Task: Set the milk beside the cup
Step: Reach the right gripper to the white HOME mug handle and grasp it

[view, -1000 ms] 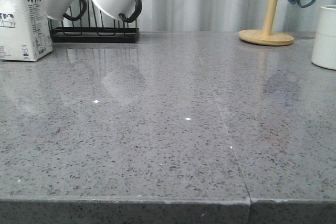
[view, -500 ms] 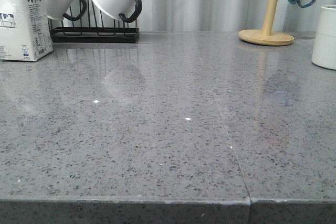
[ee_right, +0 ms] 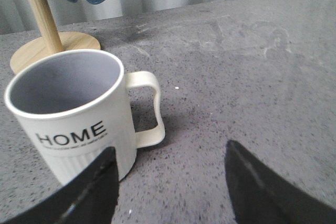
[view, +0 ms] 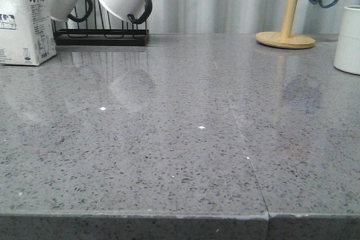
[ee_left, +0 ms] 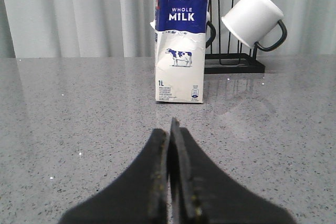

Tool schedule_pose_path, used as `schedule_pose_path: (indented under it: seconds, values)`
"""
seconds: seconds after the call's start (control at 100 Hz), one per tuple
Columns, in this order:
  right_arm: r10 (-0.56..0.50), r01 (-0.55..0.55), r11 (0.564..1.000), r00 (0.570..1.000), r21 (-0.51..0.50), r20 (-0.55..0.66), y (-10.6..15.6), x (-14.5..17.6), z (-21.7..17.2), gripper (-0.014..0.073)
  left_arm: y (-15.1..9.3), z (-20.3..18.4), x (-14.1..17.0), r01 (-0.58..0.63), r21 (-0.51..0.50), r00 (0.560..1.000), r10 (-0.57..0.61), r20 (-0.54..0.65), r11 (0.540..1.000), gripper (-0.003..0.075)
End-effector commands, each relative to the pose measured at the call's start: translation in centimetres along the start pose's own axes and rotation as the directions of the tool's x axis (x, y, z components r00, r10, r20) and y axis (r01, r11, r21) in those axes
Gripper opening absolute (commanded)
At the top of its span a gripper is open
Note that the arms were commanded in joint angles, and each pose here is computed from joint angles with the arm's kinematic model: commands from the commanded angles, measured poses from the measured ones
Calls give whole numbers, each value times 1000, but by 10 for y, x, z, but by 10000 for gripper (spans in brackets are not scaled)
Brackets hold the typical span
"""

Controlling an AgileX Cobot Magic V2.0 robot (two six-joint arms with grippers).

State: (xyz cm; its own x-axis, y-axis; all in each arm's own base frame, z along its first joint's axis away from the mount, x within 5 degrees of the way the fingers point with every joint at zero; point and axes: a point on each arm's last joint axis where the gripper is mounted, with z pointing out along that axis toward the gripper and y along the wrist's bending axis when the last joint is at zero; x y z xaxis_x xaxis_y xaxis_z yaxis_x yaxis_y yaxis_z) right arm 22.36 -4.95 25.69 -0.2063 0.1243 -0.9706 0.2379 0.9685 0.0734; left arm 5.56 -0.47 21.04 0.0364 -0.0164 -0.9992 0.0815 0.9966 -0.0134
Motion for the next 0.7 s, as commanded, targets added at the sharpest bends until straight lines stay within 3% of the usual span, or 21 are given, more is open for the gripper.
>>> schedule_pose_path:
  seconds: [0.0, 0.39, 0.69]
  values:
    - [-45, 48, 999, 986, -16, 164, 1, -15, 12, 456, 1, 0, 11, 6, -7, 999, -5, 51, 1000, -20]
    - [-48, 54, 998, 980, -28, 193, 0, 20, 60, 456, 1, 0, 11, 6, -7, 999, -5, 51, 1000, -20]
    - [-48, 55, 998, 977, -29, 210, 1, 11, 93, 456, 1, 0, 11, 6, -7, 999, -5, 51, 1000, -20]
